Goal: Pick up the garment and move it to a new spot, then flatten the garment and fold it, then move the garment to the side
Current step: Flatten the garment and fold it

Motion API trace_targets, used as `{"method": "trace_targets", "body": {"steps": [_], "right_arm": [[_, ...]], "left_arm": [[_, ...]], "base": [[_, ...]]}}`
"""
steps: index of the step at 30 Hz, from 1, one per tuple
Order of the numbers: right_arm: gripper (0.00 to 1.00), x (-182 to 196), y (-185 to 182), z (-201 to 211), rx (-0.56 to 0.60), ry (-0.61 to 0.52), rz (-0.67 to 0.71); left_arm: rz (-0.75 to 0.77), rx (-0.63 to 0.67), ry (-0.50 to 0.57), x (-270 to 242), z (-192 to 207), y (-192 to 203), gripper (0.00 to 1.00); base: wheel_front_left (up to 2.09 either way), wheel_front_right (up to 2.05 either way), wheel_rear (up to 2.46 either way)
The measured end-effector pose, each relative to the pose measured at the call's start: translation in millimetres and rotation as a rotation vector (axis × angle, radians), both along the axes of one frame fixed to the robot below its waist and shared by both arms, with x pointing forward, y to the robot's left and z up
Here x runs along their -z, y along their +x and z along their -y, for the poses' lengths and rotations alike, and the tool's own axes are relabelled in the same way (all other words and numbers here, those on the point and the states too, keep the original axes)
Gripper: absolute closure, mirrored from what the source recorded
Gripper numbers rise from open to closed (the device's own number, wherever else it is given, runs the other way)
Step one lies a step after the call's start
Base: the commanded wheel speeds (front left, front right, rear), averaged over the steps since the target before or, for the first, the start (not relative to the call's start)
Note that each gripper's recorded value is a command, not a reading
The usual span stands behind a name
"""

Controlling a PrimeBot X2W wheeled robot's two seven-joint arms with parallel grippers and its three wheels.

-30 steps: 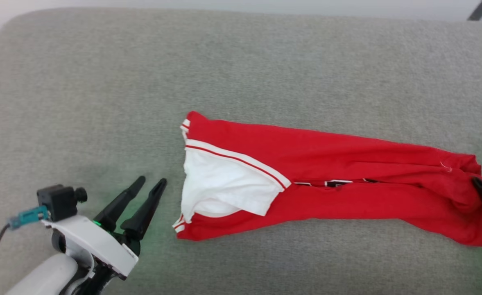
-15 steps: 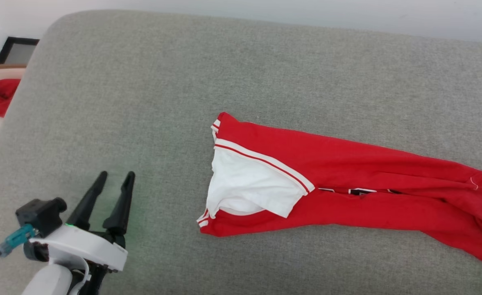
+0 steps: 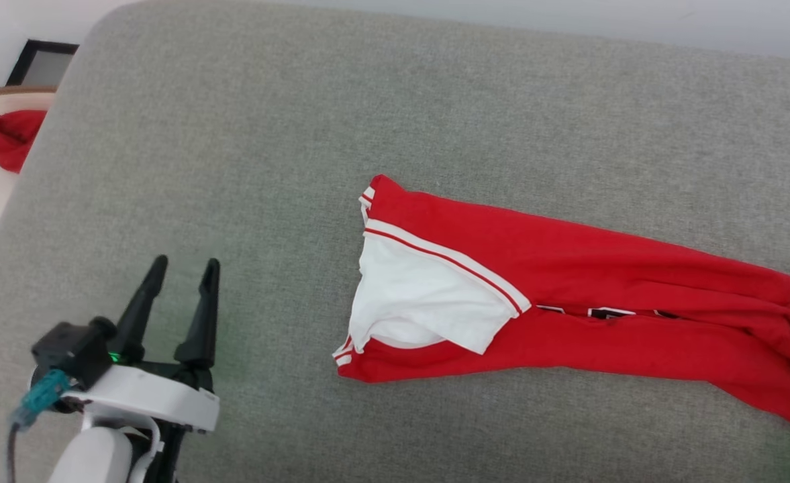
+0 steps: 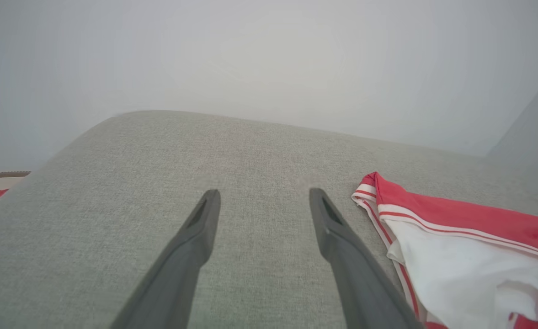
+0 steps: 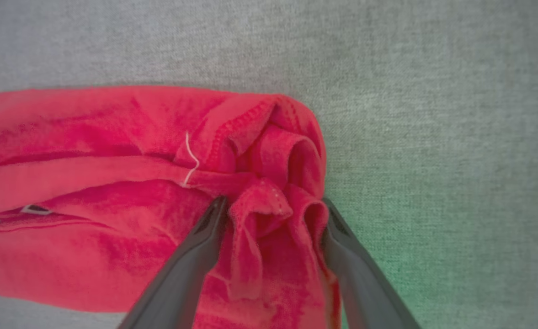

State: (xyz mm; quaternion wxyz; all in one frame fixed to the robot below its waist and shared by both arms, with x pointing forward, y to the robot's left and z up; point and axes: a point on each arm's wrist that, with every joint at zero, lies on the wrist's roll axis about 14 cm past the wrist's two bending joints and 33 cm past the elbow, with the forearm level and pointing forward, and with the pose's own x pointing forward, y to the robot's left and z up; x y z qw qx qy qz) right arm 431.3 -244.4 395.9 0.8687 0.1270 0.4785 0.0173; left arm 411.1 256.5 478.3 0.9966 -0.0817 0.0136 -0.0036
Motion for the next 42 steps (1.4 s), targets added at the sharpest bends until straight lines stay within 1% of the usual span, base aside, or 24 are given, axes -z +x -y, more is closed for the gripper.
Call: {"method": "trace_targets", "body": {"steps": [9, 13, 14, 16, 17, 21, 25, 31, 33, 35, 37, 42], "right_arm": [[0.00, 18.1, 1.3, -6.9, 0.003, -0.044, -0.080], [0.00, 23.4, 2.0, -10.9, -0.002, -0.041, -0.098], [0.40, 24.4, 2.3, -11.5, -0.002, -0.039, -0.099], [0.83, 26.1, 2.8, -12.4, 0.000, -0.036, -0.101], [1.00, 26.5, 3.1, -12.7, 0.001, -0.035, -0.101], [1.00, 28.2, 5.8, -19.5, -0.001, -0.018, -0.084], [1.00, 28.1, 8.2, -16.7, 0.018, -0.011, -0.051], [1.00, 18.0, 18.7, -0.7, 0.103, 0.001, 0.047], [1.00, 11.2, 24.2, 13.7, 0.139, -0.022, 0.090], [1.00, 3.1, 27.2, 43.4, 0.188, -0.088, 0.126], [1.00, 0.1, 22.9, 72.4, 0.249, -0.143, 0.138], [1.00, -9.4, 14.6, 130.7, 0.381, -0.235, 0.162]], "left_arm": [[-0.033, -0.016, 0.001, 12.0, -1.0, -3.0, 0.00], [-0.038, -0.023, 0.000, 13.9, -2.8, -2.2, 0.00], [-0.039, -0.024, -0.001, 14.4, -3.1, -1.9, 0.00], [-0.038, -0.025, -0.005, 14.7, -3.0, -0.8, 0.00], [-0.038, -0.024, -0.006, 14.9, -2.7, -0.1, 0.00], [-0.040, -0.020, -0.010, 16.3, -1.9, 2.3, 0.00], [-0.041, -0.010, -0.010, 17.4, 0.8, 5.4, 0.00], [-0.039, 0.008, -0.013, 18.1, 4.3, 11.0, 0.00], [-0.041, 0.015, -0.010, 19.2, 5.1, 13.0, 0.00], [-0.040, 0.024, -0.010, 19.5, 6.0, 16.5, 0.00], [-0.044, 0.036, -0.007, 21.6, 8.0, 19.7, 0.00], [-0.059, 0.068, 0.000, 28.3, 13.7, 26.9, 0.00]], "base": [[0.00, 0.00, 0.00], [0.00, 0.00, 0.00], [0.00, 0.00, 0.00], [0.00, 0.00, 0.00], [0.00, 0.00, 0.00], [0.00, 0.00, 0.00], [0.00, 0.00, 0.00], [0.00, 0.00, 0.00], [0.00, 0.00, 0.00], [0.00, 0.00, 0.00], [0.00, 0.00, 0.00], [0.00, 0.00, 0.00]]}}
